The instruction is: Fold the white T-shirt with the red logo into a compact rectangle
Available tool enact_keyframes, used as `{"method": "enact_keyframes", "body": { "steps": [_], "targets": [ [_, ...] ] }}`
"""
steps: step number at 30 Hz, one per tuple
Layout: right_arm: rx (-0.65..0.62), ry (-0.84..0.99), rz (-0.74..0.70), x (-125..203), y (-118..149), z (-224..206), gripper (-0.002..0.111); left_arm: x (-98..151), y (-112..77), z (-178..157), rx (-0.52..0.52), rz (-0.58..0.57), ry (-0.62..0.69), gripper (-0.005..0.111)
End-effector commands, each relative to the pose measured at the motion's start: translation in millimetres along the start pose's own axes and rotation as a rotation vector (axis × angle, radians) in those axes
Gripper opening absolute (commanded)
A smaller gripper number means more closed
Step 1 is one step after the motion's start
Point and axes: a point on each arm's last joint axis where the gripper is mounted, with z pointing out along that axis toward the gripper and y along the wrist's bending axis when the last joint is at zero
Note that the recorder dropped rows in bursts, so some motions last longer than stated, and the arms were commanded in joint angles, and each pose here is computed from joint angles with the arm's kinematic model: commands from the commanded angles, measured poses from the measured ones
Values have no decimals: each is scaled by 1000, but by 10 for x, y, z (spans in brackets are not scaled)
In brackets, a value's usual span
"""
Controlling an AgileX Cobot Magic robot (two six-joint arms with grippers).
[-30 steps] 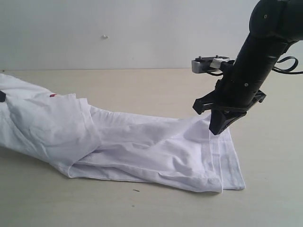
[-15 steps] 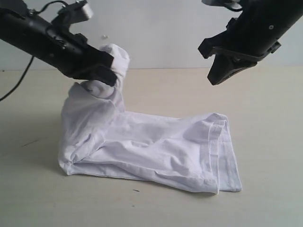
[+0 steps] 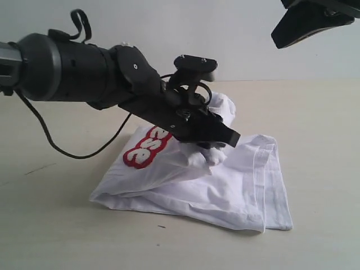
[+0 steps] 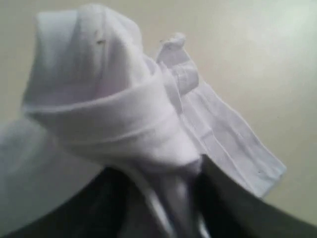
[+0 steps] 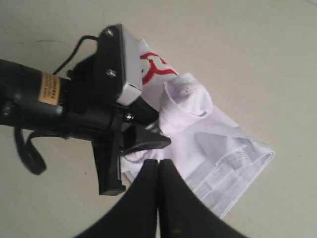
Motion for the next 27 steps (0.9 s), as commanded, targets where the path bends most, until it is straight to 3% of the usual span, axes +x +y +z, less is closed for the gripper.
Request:
{"method": "enact_keyframes", "body": {
  "steps": [1, 3, 7, 12, 16, 21, 24, 27],
  "targets": [
    [-2, -25, -14, -8, 37, -83, 0, 14, -189, 116, 58, 33, 44, 88],
    [-2, -25, -14, -8, 37, -83, 0, 29, -303, 141, 85, 103, 63, 94],
    [-4, -18, -14, -5, 35, -76, 0, 27, -504, 120, 148, 167, 102, 94],
    [-3, -7, -15, 5, 35, -75, 0, -45, -528, -33, 148, 208, 104, 94],
    [-5, 3, -7, 36, 21, -22, 0, -118, -365, -263, 67, 246, 125, 94],
    [4, 34, 19, 132, -55, 205, 0, -173, 7, -658, -145, 274, 206, 91],
    [18, 44, 27, 140, -106, 321, 0, -134, 348, -849, -332, 257, 306, 77],
    [30, 67, 25, 143, -142, 384, 0, -56, 648, -988, -490, 210, 409, 51]
  ]
}}
